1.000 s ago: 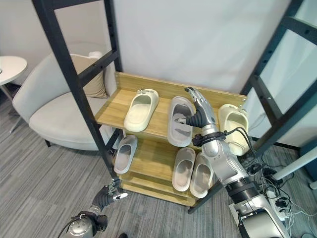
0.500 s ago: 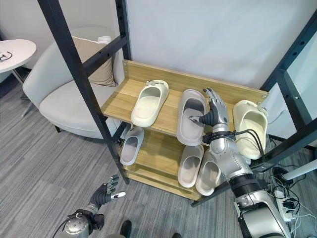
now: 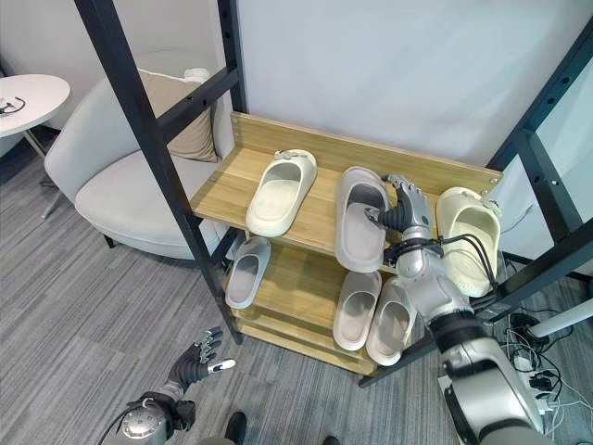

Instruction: Arrange the slippers neatly on the shoe rack.

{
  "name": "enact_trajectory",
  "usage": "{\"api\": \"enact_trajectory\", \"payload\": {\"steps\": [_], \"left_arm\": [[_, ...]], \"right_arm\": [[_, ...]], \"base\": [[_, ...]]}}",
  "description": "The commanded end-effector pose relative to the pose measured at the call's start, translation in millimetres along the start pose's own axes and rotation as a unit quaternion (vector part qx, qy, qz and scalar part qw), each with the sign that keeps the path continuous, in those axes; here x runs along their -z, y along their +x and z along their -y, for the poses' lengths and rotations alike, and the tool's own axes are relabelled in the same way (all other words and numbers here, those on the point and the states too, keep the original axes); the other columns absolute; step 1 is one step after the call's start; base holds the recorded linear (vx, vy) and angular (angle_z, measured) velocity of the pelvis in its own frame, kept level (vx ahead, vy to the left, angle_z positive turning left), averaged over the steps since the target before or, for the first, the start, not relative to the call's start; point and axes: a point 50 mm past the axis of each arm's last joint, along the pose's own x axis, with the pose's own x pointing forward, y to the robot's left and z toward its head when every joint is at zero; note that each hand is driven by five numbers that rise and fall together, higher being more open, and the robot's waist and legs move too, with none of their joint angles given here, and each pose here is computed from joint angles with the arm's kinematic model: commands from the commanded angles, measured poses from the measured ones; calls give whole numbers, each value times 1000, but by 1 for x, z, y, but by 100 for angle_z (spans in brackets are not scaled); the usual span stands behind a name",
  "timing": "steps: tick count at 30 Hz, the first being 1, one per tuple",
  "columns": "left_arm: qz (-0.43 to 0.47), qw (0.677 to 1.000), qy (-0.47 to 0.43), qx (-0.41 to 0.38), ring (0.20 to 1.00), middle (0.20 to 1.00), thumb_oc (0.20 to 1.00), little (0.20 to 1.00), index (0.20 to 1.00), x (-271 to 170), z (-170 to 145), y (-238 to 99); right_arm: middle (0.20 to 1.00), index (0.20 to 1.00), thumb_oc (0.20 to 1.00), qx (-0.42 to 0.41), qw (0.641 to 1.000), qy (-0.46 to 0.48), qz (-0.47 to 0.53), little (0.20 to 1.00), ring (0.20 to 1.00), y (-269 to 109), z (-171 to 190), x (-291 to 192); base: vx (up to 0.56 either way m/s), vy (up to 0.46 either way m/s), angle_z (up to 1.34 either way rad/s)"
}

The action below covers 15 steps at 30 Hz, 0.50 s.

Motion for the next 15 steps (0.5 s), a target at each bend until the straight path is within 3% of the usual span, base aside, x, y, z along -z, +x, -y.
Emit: {"api": "enact_trajectory", "payload": {"steps": [1,9,14,15], "left_arm": [[69,997,22,13,1000,1000,1000,1000,1000,-28,-4,5],[69,997,17,-3,1000,1000,1000,1000,1000,-29,-8,6],[80,996,12,-32,1000,1000,1000,1000,1000,-35,-13,10],[87,995,12,-48,1000,1000,1000,1000,1000,-38,-17,10]], "right_arm": [[200,200,200,52,998,-21,-10,200,200,22,39,1],[200,200,200,54,998,11,-6,200,200,25,33,-8],[200,200,200,166,972,135,95,200,200,-11,59,-42],[200,200,200,214,945,191,155,200,200,-33,77,-59]], "base": [[0,0,0],[0,0,0],[0,0,0],[14,-20,-4]]}}
